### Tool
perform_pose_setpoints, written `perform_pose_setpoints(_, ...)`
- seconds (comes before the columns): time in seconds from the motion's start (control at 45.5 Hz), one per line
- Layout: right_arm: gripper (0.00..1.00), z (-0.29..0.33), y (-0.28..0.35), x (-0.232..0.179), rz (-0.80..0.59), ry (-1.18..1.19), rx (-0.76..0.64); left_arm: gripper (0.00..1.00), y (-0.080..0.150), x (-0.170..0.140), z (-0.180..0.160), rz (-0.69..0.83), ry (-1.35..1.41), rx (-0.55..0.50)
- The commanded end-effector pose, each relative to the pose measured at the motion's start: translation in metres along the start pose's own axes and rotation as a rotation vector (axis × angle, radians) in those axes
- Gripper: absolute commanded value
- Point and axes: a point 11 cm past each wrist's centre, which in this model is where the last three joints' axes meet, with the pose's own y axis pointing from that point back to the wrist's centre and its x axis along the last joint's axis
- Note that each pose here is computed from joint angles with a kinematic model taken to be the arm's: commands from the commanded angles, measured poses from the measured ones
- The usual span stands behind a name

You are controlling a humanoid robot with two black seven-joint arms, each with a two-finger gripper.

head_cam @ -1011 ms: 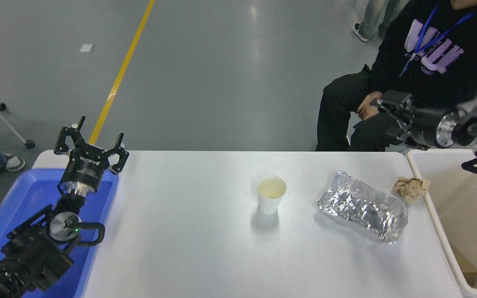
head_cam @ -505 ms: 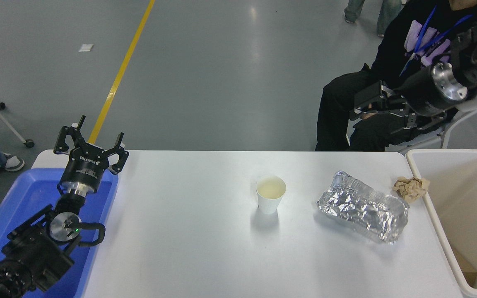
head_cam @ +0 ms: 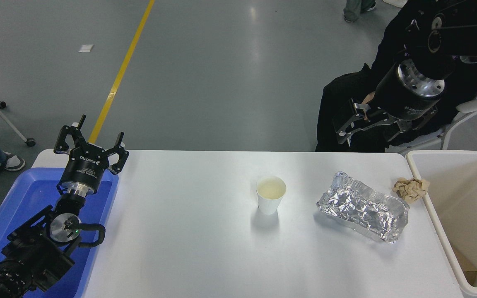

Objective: Pick up paper cup place in dustbin

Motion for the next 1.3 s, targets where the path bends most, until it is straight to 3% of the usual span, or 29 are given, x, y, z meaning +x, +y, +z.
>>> perform_pose_setpoints(0.0,1.0,-0.001,0.013,0.004,0.031,-0.016,0.011,0.98,0.0,0.0,0.0,0.0,0.0,0.0)
perform_pose_setpoints(0.286,1.0,-0.021,0.001,0.004,0.012,-0.049,0.103,0.98,0.0,0.0,0.0,0.0,0.0,0.001)
perform_pose_setpoints(0.571,1.0,-0.047,-0.078,-0.025,-0.153,0.12,0.115,0.98,0.0,0.0,0.0,-0.002,0.001,0.0)
perform_pose_setpoints(0.967,1.0,-0.045,-0.145,-0.005,-0.032,0.128,0.112,0.98,0.0,-0.001,-0.001,-0.003,0.001,0.003)
perform_pose_setpoints(1.275,1.0,-0.092,-0.21,-0.038,0.001,0.286,0.153,0.98,0.0,-0.001,-0.001,-0.003,0.001,0.003)
